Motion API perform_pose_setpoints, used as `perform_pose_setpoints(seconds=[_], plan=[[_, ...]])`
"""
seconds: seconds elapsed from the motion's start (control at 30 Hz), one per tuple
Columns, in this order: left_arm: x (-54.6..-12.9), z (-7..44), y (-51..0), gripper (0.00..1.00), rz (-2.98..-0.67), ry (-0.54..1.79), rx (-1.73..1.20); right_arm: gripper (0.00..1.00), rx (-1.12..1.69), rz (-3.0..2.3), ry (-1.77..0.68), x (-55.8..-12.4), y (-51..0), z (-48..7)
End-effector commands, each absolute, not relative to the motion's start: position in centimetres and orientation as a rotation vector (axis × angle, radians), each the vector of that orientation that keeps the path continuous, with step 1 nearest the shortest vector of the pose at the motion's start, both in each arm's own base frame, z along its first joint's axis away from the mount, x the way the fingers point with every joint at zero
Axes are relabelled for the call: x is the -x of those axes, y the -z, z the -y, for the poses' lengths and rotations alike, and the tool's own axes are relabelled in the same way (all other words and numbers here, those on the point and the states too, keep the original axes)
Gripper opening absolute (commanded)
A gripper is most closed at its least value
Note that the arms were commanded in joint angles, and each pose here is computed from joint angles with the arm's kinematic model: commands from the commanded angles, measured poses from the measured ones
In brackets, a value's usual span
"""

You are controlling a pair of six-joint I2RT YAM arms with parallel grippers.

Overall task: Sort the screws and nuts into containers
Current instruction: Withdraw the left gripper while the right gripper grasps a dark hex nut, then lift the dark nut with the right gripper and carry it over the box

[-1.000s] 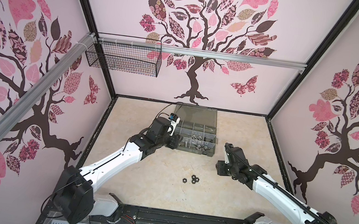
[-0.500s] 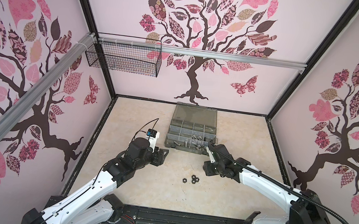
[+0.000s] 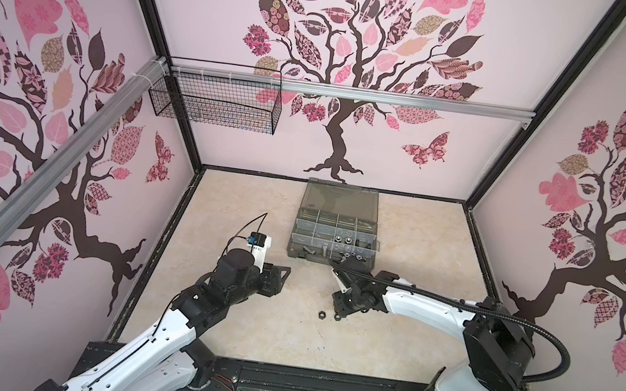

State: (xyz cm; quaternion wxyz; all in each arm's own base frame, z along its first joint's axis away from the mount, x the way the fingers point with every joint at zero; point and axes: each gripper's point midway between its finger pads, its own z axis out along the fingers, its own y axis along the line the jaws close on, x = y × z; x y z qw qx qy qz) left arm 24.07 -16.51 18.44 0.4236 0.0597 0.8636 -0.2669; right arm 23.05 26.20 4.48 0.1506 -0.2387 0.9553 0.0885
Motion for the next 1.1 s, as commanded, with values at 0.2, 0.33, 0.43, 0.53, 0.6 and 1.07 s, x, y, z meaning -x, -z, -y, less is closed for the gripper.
perform_pose_setpoints(seconds=[0.2, 0.33, 0.43, 0.53, 0.6, 1.07], plan=[[-23.4, 16.6, -17.2, 0.63, -2.182, 0.708, -0.140, 0.44, 0.722, -2.793, -0.131, -22.7, -3.2, -26.6], [-23.2, 16.7, -17.0, 0.63, -2.189, 0.713, -0.146, 0.42, 0.737, -2.798, -0.119, -22.6, -2.8, -27.0], [-23.1, 16.8, -16.9, 0.63, -2.190, 0.723, -0.152, 0.40, 0.748, -2.801, -0.113, -22.6, -2.5, -27.2], [-23.1, 16.8, -16.8, 0.63, -2.195, 0.726, -0.149, 0.38, 0.753, -2.805, -0.097, -22.6, -2.1, -27.3], [-23.0, 16.8, -16.8, 0.63, -2.195, 0.725, -0.150, 0.36, 0.759, -2.808, -0.091, -22.5, -1.9, -27.3], [-23.0, 16.7, -17.2, 0.63, -2.190, 0.731, -0.145, 0.23, 0.779, -2.733, -0.119, -23.8, -3.4, -28.5]])
